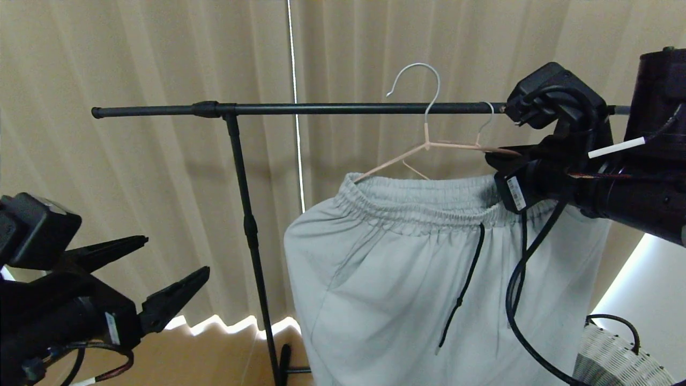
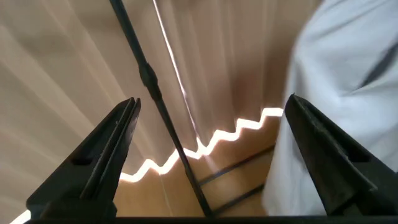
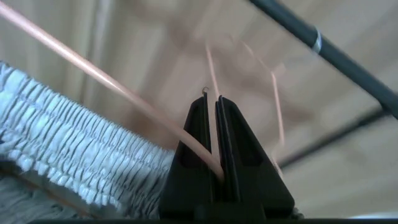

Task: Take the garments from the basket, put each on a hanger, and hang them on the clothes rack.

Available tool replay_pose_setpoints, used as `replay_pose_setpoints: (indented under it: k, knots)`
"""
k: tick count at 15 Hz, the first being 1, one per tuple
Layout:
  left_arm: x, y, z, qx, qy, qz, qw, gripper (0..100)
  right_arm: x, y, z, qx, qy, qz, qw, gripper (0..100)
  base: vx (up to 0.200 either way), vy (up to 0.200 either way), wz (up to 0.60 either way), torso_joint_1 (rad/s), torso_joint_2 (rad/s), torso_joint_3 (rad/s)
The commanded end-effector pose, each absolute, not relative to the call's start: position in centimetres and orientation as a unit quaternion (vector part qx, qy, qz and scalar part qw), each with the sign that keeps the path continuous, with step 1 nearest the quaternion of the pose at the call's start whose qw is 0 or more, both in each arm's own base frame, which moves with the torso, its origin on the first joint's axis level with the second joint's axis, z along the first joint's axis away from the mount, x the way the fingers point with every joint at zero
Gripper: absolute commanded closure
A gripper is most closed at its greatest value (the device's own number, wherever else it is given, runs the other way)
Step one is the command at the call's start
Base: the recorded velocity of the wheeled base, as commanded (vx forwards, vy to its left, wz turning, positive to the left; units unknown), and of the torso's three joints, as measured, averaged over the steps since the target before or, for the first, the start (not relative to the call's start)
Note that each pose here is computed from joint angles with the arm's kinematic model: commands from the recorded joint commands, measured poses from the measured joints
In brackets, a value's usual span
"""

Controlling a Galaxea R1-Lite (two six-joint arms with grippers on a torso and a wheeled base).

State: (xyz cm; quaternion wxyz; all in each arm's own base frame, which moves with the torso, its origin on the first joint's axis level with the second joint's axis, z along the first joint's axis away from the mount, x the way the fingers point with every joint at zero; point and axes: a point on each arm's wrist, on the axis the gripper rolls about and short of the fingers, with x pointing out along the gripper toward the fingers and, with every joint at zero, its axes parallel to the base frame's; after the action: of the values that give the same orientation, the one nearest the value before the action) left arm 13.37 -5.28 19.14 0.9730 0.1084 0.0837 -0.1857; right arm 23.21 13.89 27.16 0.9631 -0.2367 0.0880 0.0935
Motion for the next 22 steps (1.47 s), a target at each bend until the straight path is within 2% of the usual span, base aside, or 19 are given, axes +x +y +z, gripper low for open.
replay_pose_setpoints:
  k: [1,5,8,10,12,15,22]
  knots:
    - [11.0,-4.4,21.3,0.102,0.059,-0.188,0.975,0,23.6,14.1,27.3,-0.241,0.099,0.092,0.961,100,0.000,0.000,0.00,0.000,0.00,0.000]
    - [9.1,-3.7,19.9,0.099,0.064,-0.196,0.973,0,24.2,13.4,27.2,-0.243,0.132,0.079,0.958,100,0.000,0.000,0.00,0.000,0.00,0.000]
    - [8.4,-3.6,19.3,0.093,0.011,-0.229,0.969,0,24.9,12.0,27.2,-0.218,0.170,0.049,0.960,100,0.000,0.000,0.00,0.000,0.00,0.000]
    - [8.4,-3.5,19.4,0.093,-0.002,-0.227,0.969,0,25.9,11.1,26.6,-0.206,0.196,0.027,0.958,100,0.000,0.000,0.00,0.000,0.00,0.000]
    - [8.5,-3.6,19.5,0.091,-0.002,-0.227,0.970,0,26.6,11.4,26.5,-0.182,0.200,0.021,0.962,100,0.000,0.000,0.00,0.000,0.00,0.000]
    - [8.9,-3.7,19.4,0.091,0.007,-0.227,0.970,0,26.2,12.6,26.6,-0.178,0.193,0.042,0.964,100,0.000,0.000,0.00,0.000,0.00,0.000]
    - [9.0,-3.7,19.3,0.092,0.011,-0.227,0.970,0,26.9,13.5,26.6,-0.178,0.189,0.045,0.965,100,0.200,0.000,0.00,0.001,0.00,0.002]
